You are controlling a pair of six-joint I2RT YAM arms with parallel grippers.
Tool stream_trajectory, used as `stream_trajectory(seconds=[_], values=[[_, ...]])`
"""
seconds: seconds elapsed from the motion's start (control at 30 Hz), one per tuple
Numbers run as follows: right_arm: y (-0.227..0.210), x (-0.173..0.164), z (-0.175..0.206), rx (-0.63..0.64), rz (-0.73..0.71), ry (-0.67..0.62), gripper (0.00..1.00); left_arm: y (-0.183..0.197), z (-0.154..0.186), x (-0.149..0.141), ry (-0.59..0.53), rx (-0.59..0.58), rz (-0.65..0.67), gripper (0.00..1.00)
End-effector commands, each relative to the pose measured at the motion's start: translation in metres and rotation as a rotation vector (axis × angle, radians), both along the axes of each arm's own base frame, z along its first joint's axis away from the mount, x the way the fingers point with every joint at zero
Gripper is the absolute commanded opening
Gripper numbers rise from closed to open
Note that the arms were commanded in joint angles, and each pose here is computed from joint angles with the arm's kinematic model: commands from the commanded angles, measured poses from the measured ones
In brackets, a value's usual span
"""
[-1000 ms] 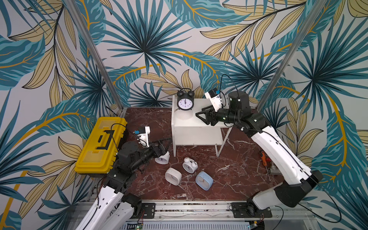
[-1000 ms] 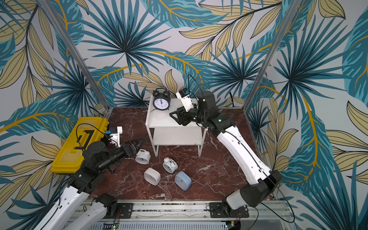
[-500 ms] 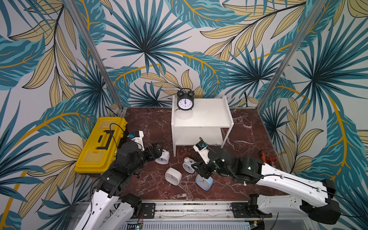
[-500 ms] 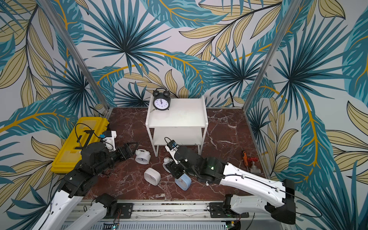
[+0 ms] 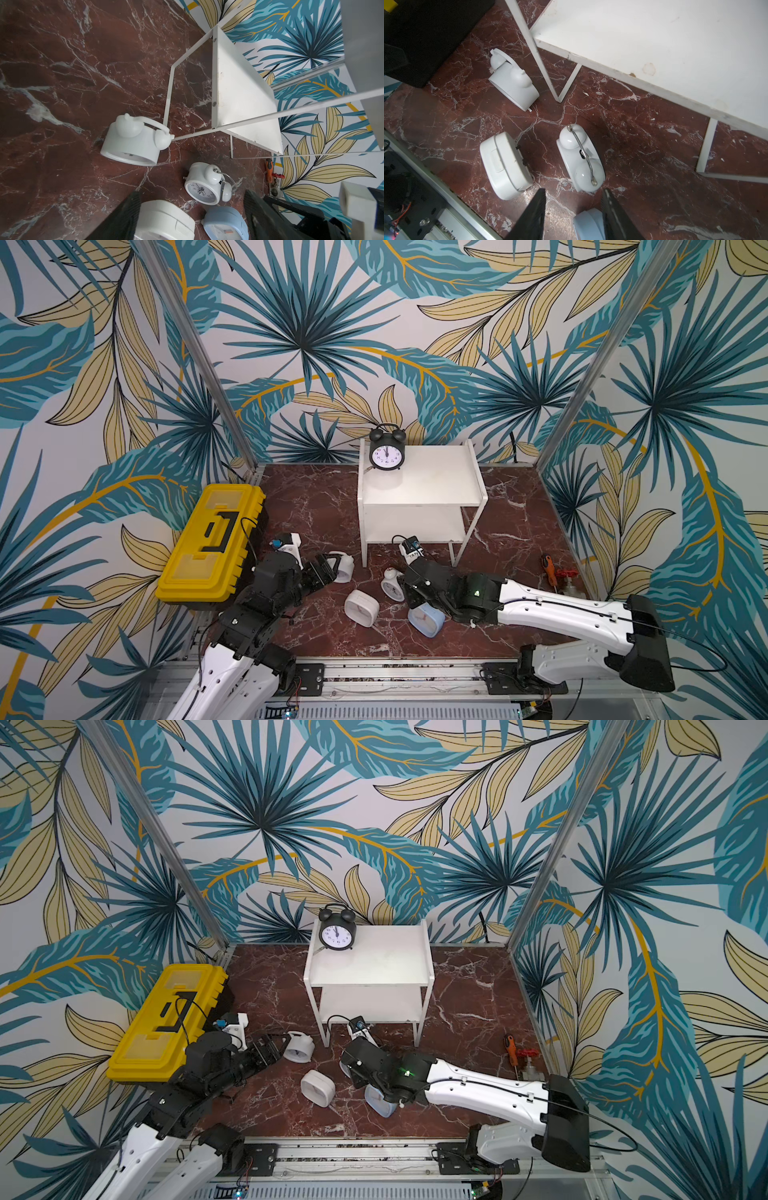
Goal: Place the alarm clocks on the shelf by style
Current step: Pick up the alarm from the center of the board.
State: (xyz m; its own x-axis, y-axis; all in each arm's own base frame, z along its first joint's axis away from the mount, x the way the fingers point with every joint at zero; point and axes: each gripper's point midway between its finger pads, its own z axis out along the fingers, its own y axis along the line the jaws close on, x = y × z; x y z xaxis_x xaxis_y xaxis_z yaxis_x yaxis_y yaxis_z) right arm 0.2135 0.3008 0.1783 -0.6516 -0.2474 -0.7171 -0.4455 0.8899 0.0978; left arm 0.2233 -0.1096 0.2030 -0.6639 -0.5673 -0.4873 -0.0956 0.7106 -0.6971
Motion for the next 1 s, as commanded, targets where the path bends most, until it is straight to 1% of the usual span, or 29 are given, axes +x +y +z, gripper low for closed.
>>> stream_trajectory(seconds=[0.0,0.17,0.27,0.4,0.6,0.8,0.97], values=[[0.009,0.01,0.0,0.02,-0.008,-0.004,0.44,-0.003,0.002,0.015,-0.036,-0.037,0.03,0.79],[0.008,0.016,-0.01,0.015,-0.016,0.03,0.45,-0.005,0.004,0.019,-0.045,-0.051,0.028,0.76],[0.007,0.018,-0.016,0.015,-0.026,0.054,0.48,0.0,0.009,0.017,-0.065,-0.034,0.048,0.76],[0.009,0.02,-0.027,0.016,-0.026,0.089,0.47,0.005,0.006,0.016,-0.062,-0.025,0.067,0.75],[0.012,0.022,-0.038,0.005,-0.028,0.111,0.41,0.004,-0.001,0.018,-0.047,-0.015,0.066,0.73],[0.012,0.025,-0.041,-0.022,-0.021,0.113,0.27,0.002,-0.001,0.022,-0.05,-0.02,0.06,0.71],[0.009,0.023,-0.042,-0.038,-0.016,0.117,0.21,-0.002,-0.006,0.025,-0.043,-0.031,0.054,0.7]])
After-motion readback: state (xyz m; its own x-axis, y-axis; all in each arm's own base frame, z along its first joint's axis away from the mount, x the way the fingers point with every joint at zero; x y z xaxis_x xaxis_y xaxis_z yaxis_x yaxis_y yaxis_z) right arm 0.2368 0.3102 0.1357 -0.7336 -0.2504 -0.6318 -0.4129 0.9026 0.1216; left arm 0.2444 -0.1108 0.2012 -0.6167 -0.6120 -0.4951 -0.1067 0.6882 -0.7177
